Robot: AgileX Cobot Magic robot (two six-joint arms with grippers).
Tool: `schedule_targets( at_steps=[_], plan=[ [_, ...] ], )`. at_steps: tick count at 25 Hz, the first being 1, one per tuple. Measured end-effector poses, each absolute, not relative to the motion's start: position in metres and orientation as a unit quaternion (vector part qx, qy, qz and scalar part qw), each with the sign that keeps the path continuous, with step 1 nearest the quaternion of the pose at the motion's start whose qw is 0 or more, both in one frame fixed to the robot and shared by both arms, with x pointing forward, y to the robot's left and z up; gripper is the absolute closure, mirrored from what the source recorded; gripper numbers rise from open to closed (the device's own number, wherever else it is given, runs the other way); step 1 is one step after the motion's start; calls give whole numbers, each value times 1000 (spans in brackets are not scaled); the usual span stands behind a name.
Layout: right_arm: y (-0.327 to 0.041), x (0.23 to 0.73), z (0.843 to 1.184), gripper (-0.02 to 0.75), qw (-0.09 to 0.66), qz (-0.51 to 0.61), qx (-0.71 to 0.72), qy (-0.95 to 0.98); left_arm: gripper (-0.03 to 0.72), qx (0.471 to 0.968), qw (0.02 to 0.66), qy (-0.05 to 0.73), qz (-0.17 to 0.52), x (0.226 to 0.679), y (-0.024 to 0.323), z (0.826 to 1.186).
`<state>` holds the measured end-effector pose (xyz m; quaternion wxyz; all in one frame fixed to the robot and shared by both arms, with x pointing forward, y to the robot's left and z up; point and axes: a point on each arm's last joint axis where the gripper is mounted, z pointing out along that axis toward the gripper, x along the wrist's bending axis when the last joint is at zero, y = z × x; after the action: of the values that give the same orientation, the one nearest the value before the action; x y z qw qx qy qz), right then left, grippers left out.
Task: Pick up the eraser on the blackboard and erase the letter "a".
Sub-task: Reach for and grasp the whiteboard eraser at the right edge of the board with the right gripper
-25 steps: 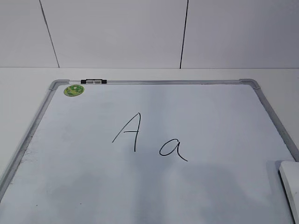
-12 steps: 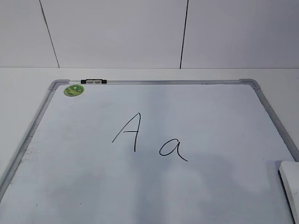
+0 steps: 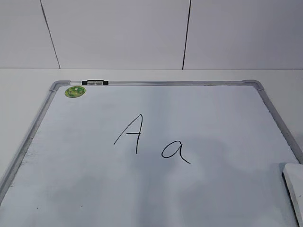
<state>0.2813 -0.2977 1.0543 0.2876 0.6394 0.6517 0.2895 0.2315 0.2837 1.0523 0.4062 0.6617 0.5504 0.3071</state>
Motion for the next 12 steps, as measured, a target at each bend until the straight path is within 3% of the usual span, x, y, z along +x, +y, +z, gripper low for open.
schedule_targets(
  at_steps=[12],
  plan=[
    [-299,321,1048,164,246,237,657,672,454,661,417,549,297,231,281,1053]
  ],
)
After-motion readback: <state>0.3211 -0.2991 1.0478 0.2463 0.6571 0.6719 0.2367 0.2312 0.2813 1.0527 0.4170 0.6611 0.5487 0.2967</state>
